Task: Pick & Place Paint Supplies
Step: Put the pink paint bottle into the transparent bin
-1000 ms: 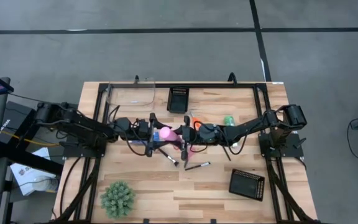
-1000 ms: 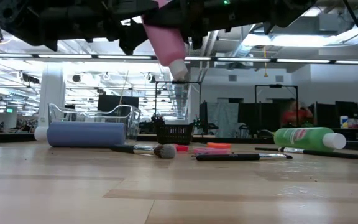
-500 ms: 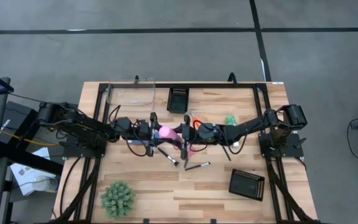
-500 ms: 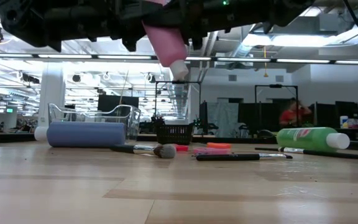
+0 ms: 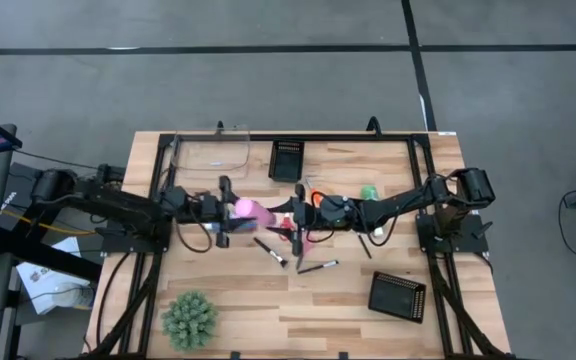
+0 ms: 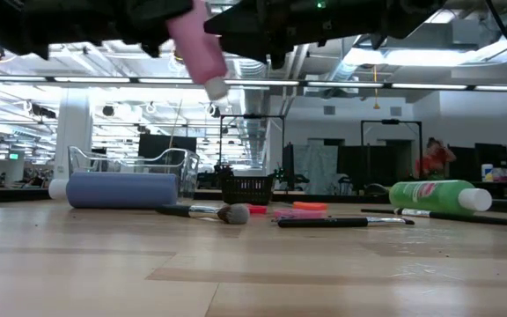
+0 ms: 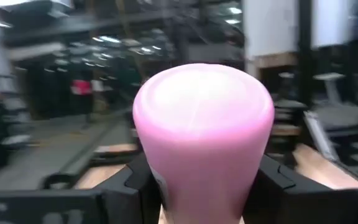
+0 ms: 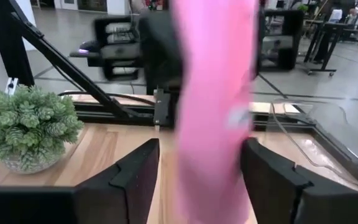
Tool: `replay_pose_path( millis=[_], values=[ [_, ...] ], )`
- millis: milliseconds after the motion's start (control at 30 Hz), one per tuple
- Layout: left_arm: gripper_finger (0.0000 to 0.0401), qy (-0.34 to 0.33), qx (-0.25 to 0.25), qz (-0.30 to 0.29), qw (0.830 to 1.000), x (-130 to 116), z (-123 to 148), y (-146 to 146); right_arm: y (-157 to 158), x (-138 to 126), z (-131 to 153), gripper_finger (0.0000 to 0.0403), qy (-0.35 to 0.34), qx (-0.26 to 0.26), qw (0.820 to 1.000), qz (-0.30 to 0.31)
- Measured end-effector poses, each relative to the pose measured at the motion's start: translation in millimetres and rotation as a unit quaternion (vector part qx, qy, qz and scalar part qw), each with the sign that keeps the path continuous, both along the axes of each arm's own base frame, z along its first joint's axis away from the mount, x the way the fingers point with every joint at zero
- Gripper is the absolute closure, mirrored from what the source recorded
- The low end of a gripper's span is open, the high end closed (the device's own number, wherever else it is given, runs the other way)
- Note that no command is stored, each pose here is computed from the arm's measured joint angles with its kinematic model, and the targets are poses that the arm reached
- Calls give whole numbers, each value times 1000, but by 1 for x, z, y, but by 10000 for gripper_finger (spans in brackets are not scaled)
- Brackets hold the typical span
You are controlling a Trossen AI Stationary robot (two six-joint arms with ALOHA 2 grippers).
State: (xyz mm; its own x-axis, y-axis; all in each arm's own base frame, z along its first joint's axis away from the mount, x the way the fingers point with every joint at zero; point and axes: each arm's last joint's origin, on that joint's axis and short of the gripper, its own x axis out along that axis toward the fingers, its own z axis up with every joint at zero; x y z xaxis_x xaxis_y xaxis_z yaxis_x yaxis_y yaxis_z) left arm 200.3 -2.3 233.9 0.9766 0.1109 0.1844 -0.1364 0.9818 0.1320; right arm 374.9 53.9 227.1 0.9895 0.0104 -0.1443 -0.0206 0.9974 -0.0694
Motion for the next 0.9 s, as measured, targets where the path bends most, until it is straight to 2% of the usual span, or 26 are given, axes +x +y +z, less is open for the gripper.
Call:
replay_pose_path(
  millis=[133, 300, 400, 567, 733, 900],
  values=[
    [253, -79, -9, 80, 994, -30, 14, 6, 7, -1, -8, 194, 25, 3, 999, 38],
    [253, -119, -13, 56, 991, -54, 10, 5, 5, 9, -21, 196, -7, 4, 1000, 23],
    [253, -140, -15, 47, 989, -62, 7, 3, -2, 20, -29, 191, -73, 14, 997, 10],
    [253, -151, -15, 27, 988, -67, -4, -1, -29, 33, -63, 173, -144, 50, 988, -29],
    [253, -152, -16, 24, 988, -68, -9, -1, -53, 37, -82, 164, -220, 104, 970, 17],
    [254, -155, -16, 25, 988, -69, -9, -1, -66, 44, -89, 163, -247, 116, 961, 38]
  ],
)
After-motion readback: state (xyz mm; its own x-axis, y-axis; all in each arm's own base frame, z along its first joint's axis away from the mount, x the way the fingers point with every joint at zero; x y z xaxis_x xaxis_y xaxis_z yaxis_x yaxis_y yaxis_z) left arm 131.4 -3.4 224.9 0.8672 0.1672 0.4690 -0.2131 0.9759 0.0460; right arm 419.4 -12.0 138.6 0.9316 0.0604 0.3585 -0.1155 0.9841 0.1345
